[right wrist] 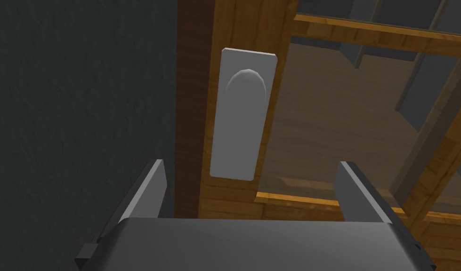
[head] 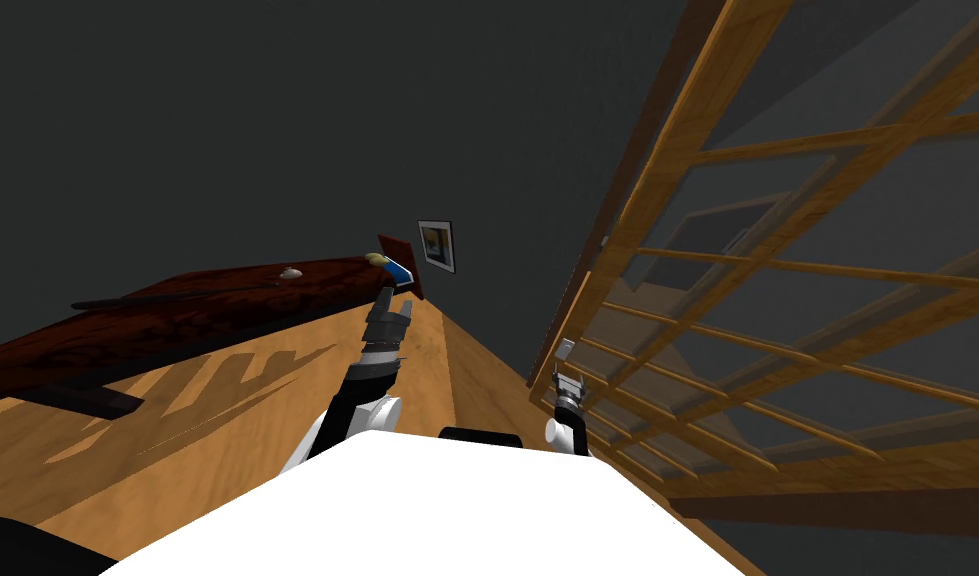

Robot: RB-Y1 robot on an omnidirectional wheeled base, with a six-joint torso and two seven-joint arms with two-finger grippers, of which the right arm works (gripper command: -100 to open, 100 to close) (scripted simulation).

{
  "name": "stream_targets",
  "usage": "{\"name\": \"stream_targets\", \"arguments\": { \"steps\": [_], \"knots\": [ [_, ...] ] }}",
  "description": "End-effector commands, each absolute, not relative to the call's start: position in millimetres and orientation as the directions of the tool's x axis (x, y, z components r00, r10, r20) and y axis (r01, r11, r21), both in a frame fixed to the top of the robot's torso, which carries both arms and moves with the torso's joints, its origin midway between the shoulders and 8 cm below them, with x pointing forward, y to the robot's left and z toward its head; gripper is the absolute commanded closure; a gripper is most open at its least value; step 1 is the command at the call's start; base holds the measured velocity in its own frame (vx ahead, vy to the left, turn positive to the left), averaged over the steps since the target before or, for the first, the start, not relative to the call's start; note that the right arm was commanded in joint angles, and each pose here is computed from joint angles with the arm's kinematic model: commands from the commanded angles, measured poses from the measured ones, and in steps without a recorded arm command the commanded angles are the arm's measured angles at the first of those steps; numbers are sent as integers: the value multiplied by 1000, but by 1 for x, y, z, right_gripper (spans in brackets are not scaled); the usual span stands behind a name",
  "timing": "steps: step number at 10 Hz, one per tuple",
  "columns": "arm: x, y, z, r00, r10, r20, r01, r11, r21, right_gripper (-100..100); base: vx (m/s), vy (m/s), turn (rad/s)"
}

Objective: Pull the door open

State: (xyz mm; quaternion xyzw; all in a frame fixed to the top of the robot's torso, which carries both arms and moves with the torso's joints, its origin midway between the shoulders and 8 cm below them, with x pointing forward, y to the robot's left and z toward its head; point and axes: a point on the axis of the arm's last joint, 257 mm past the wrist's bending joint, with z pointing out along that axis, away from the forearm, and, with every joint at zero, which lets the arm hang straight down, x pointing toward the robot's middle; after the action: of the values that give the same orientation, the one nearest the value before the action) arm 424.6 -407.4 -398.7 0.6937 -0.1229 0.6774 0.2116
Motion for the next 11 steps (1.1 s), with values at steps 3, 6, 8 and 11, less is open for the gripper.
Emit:
{"name": "stream_targets", "arguments": {
  "steps": [3,6,8,11],
  "knots": [
    [426,-404,-400,16,35,999,-464,-885,38,-100,-31,-4,13],
    [419,-419,-401,13,28,1000,-471,-881,31,-100,27,2,19],
    [419,-419,-401,13,28,1000,-471,-881,31,-100,113,-4,17],
    [402,-450,-402,13,27,1000,-485,-874,30,-100,148,-5,44]
  ]
}}
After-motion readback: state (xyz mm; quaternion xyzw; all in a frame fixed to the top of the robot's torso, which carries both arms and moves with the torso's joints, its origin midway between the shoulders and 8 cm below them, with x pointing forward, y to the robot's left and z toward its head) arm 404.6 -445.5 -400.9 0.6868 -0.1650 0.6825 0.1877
